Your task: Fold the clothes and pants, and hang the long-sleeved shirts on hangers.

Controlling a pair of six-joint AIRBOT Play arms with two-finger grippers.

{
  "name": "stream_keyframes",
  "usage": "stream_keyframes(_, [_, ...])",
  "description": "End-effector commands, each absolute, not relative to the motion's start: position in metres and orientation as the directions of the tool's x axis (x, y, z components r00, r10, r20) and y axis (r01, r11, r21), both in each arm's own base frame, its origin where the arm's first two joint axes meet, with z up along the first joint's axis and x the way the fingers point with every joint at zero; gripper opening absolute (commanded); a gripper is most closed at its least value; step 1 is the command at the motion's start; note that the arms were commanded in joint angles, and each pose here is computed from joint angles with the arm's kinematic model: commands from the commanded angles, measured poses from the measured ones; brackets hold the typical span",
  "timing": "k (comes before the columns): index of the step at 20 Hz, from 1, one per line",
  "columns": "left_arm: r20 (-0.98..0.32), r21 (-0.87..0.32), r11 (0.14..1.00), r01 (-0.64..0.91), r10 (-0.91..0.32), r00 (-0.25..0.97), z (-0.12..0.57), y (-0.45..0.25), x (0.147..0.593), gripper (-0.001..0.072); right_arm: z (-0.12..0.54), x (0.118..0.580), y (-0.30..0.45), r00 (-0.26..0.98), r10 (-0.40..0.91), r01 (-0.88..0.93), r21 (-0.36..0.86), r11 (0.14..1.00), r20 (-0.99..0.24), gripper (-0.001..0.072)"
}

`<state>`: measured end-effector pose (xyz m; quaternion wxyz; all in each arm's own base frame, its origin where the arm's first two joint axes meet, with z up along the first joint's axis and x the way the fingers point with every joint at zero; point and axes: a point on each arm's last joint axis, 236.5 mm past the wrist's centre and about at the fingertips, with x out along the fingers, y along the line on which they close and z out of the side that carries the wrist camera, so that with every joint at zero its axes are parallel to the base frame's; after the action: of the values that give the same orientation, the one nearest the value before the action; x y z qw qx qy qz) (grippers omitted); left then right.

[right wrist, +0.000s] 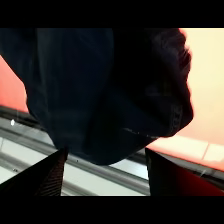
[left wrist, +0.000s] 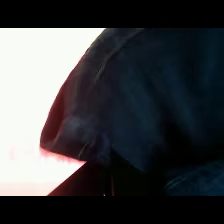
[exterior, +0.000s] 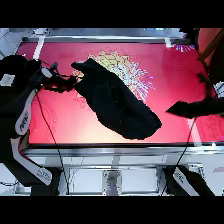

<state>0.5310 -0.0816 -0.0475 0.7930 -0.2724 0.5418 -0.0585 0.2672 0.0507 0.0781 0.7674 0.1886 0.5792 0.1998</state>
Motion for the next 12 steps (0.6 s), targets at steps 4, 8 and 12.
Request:
stream_keyframes(4, [-0.841, -0.393, 0.909, -0.137, -0.295, 0.453, 0.020, -0.031, 0.509, 0.0014, -0.035, 0.275, 0.030, 0.320, 0.370, 0.013, 0.395, 0.919, -0.872, 0.0540])
stream_keyframes(8, [-0.831, -0.366, 0.921, -0.132, -0.260, 0.493, 0.052, -0.015, 0.500, 0.0014, -0.048, 0.313, 0.029, 0.418, 0.383, 0.090, 0.457, 0.885, -0.824, 0.0540])
stream_keyframes(12, [-0.840, -0.366, 0.922, -0.126, -0.269, 0.471, 0.056, -0.018, 0.492, 0.0014, -0.085, 0.307, 0.052, 0.301, 0.507, 0.117, 0.559, 0.821, -0.807, 0.0540])
